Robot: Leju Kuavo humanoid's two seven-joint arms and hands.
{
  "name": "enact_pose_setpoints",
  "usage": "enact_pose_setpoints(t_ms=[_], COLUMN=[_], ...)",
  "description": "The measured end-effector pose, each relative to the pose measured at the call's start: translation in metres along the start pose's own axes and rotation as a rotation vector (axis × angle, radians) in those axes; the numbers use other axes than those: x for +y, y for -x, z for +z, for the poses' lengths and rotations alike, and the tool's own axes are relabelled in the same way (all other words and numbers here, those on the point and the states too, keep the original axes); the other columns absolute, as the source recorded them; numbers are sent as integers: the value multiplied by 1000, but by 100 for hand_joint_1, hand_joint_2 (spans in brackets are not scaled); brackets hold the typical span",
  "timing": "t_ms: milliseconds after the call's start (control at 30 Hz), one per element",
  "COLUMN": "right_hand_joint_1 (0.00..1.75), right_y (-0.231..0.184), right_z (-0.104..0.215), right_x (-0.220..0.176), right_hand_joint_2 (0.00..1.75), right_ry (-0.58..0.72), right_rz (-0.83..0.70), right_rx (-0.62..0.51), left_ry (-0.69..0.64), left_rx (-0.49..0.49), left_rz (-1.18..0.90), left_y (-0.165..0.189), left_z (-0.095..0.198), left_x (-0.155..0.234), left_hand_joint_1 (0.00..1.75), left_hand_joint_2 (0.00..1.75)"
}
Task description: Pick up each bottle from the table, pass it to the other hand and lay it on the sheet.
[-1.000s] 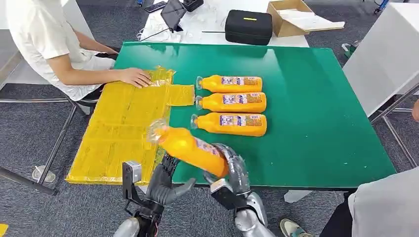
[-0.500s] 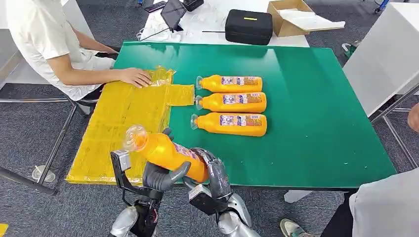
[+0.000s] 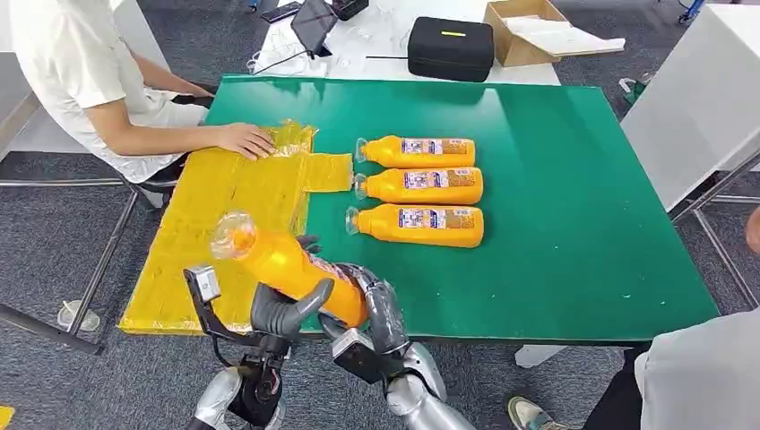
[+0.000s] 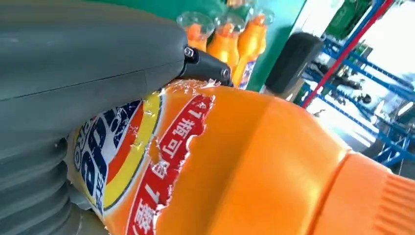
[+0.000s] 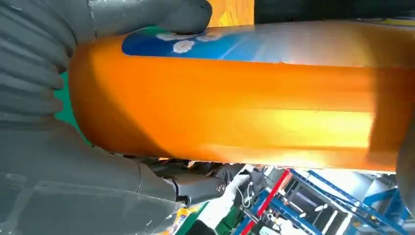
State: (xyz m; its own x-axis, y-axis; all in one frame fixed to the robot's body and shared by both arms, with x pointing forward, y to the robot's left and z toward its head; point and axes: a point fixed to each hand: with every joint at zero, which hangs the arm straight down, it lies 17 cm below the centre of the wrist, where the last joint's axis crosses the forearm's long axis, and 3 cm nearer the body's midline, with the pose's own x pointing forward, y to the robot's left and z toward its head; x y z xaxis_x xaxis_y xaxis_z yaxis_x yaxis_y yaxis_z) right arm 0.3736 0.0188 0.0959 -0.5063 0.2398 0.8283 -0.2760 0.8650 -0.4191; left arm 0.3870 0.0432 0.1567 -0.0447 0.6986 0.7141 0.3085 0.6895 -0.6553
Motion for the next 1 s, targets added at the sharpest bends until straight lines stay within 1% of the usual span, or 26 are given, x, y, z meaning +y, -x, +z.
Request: enact_pose_setpoints(t_ms=[67,100,133,200,233,333,567,600,667,700,733,767,833,900,1000], right_hand_joint_1=[89,23,0,0,0,0,0,0,0,0,0,0,0,0,0], right_y=[-1,-1,-1,-1,-1,-2,0,-3,-21,-34,-42,-47,-48,-49,-51], right_z=[0,-1,0,1,2,4,13,15,19,20,19,16,16,18,22], right_x=[3,4,5,10,12,17,11,7,2,-2,-12,-28,-56,-77,-94], right_hand_joint_2=[175,175,175,175,0,0,0,0,0,0,0,0,0,0,0], right_ry=[-5,-6,-9,-22,-30,-30,38,62,76,79,99,138,218,278,325], right_rz=[-14,-18,-23,-45,-50,-63,17,54,183,260,314,355,380,397,410], right_rx=[4,5,7,13,16,22,27,14,-72,-131,-164,-179,-164,-150,-139], left_ry=[-9,-11,-13,-23,-30,-55,-146,-167,-236,-278,-287,-296,-292,-293,-291], left_rx=[-7,-9,-11,-21,-28,-44,-102,-115,-185,-240,-293,-332,-359,-353,-350], left_rz=[-5,-5,-6,-12,-16,-41,-161,-207,-441,-608,-779,-896,-984,-1000,-1016], left_y=[-1,-2,-2,-5,-8,-14,-35,-39,-54,-67,-78,-87,-94,-94,-94], left_z=[-1,-1,-1,-3,-4,-9,-22,-22,-22,-21,-22,-23,-25,-26,-27], left_x=[2,3,3,5,6,10,31,36,51,61,63,66,69,74,78], left_hand_joint_1=[175,175,175,175,175,175,175,175,175,175,175,175,175,175,175], left_hand_joint_2=[175,175,175,175,175,175,175,175,175,175,175,175,175,175,175])
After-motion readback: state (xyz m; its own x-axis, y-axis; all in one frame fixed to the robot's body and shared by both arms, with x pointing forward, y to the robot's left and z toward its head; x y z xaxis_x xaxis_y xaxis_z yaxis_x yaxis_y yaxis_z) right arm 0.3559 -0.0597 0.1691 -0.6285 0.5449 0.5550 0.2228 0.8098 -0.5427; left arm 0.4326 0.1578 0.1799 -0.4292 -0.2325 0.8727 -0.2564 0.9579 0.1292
